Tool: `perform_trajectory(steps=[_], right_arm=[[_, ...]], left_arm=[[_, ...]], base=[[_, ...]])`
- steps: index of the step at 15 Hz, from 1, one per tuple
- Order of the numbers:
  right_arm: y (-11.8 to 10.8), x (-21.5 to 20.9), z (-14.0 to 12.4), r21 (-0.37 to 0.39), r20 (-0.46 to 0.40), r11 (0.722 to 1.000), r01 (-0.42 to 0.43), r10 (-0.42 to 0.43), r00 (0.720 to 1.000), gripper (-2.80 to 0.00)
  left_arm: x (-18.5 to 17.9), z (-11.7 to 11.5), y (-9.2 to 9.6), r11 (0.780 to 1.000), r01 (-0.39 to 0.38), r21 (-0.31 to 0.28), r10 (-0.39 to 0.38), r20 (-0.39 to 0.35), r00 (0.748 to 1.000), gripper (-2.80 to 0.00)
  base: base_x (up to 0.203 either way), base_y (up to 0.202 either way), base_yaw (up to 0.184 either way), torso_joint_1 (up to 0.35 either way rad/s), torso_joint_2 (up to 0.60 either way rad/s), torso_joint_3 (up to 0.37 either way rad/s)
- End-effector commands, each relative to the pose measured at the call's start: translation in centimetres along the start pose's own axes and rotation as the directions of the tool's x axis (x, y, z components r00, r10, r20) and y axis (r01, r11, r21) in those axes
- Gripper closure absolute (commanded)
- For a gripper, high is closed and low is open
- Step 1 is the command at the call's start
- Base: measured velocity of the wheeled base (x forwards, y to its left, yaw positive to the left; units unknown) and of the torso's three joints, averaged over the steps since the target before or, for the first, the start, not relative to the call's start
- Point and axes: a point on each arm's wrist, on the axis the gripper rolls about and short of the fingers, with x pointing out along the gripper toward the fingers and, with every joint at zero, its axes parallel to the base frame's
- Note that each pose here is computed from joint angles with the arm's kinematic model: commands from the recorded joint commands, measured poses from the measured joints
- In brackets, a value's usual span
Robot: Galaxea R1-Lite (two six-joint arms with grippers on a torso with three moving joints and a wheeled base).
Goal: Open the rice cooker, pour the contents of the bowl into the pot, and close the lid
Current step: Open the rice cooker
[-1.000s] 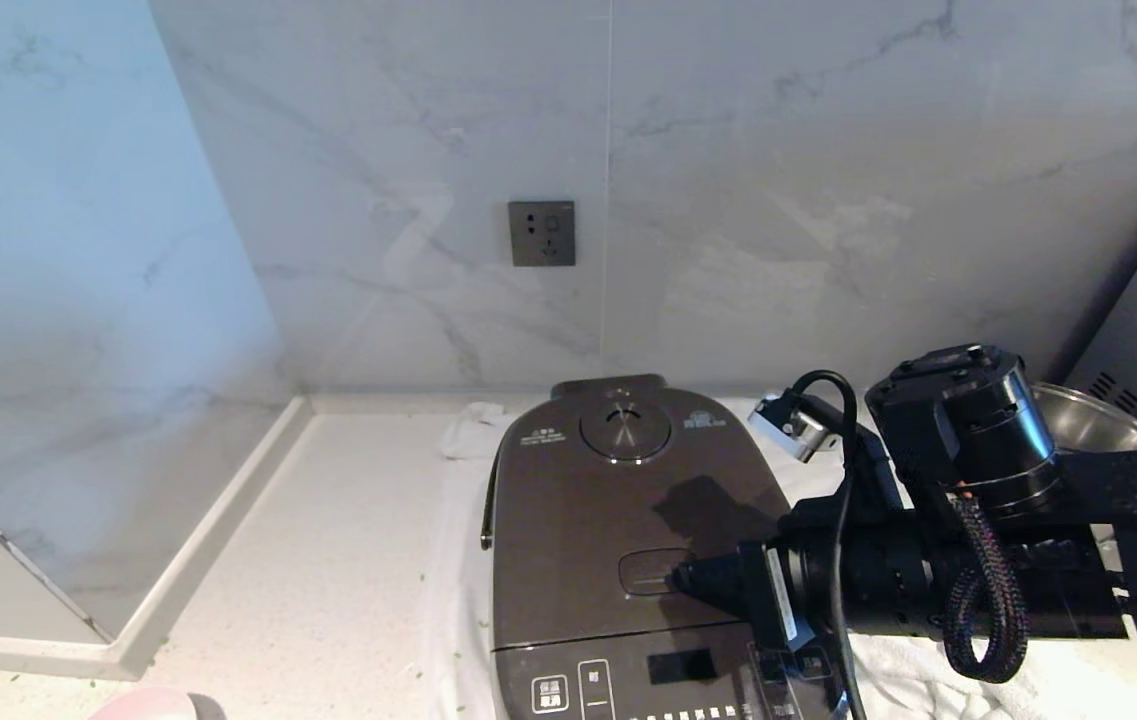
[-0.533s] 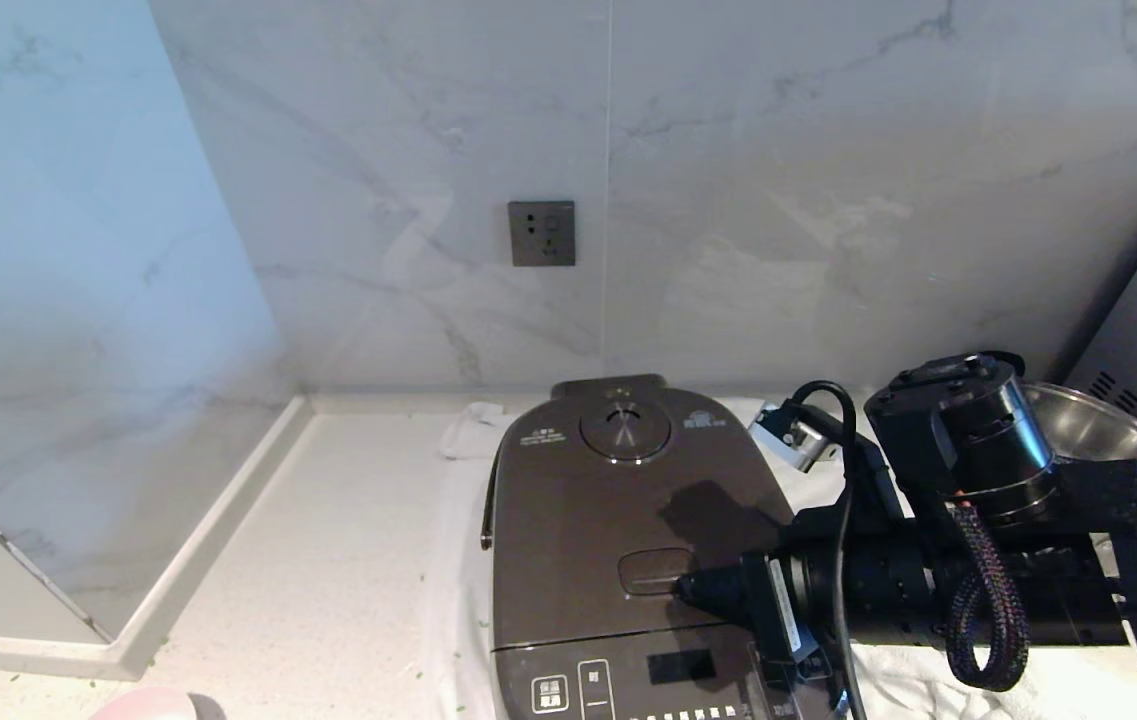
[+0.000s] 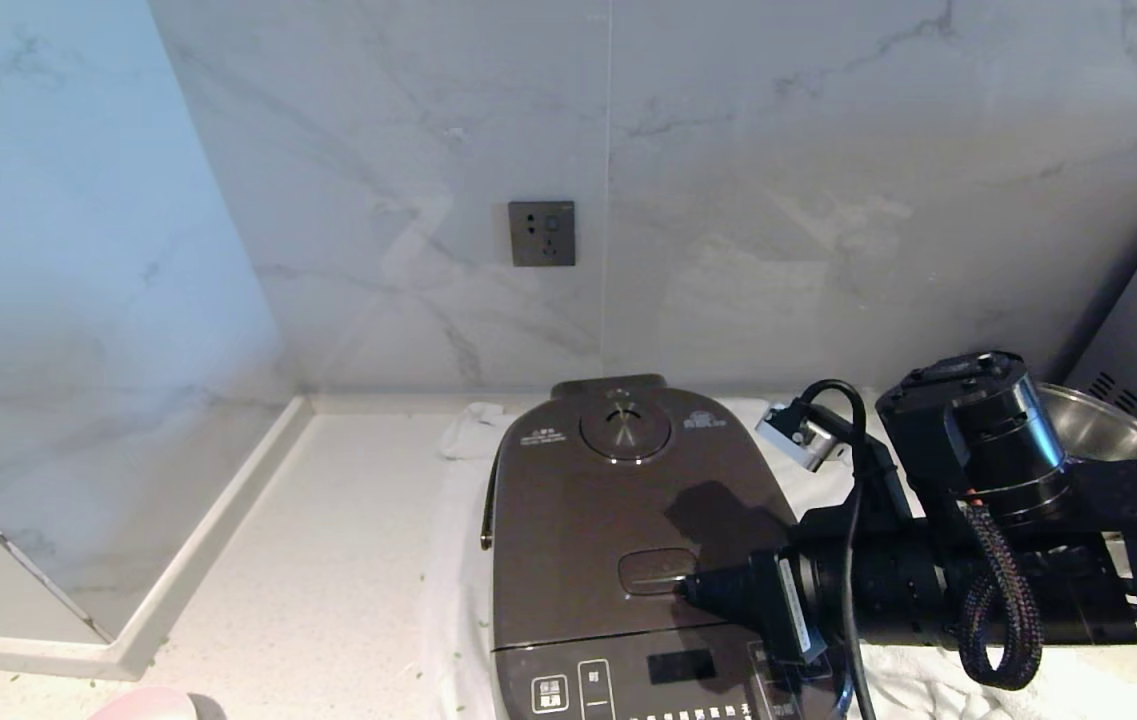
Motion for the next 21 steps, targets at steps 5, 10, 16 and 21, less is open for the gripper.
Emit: perform_trajectory(steps=[5,10,16,21], right_arm=[[-0.6,-0.3,1.0,0.019,0.021,0.999,-0.026,0.026,0.999,0.00],[-0.9,0.4,0.8,0.030,-0.015,0.999,-0.039,0.040,0.999,0.00],[-1.3,0.8,0.2,0.041,-0.044,0.998,-0.040,0.041,0.998,0.00],[-1.2,0.5,0.2,0.039,-0.035,0.999,-0.036,0.037,0.999,0.00]], left_arm=[[0.0,0.0,0.0,1.000,-0.001,0.000,0.001,-0.001,1.000,0.00],[0.0,0.0,0.0,1.000,-0.001,0.000,0.001,-0.001,1.000,0.00],[0.0,0.0,0.0,1.000,-0.001,0.000,0.001,-0.001,1.000,0.00],[0.0,0.0,0.0,1.000,-0.001,0.000,0.001,-0.001,1.000,0.00]], base=[[0.000,0.000,0.000,0.000,0.00,0.000],[0.000,0.000,0.000,0.000,0.00,0.000],[0.000,0.000,0.000,0.000,0.00,0.000],[0.000,0.000,0.000,0.000,0.00,0.000]])
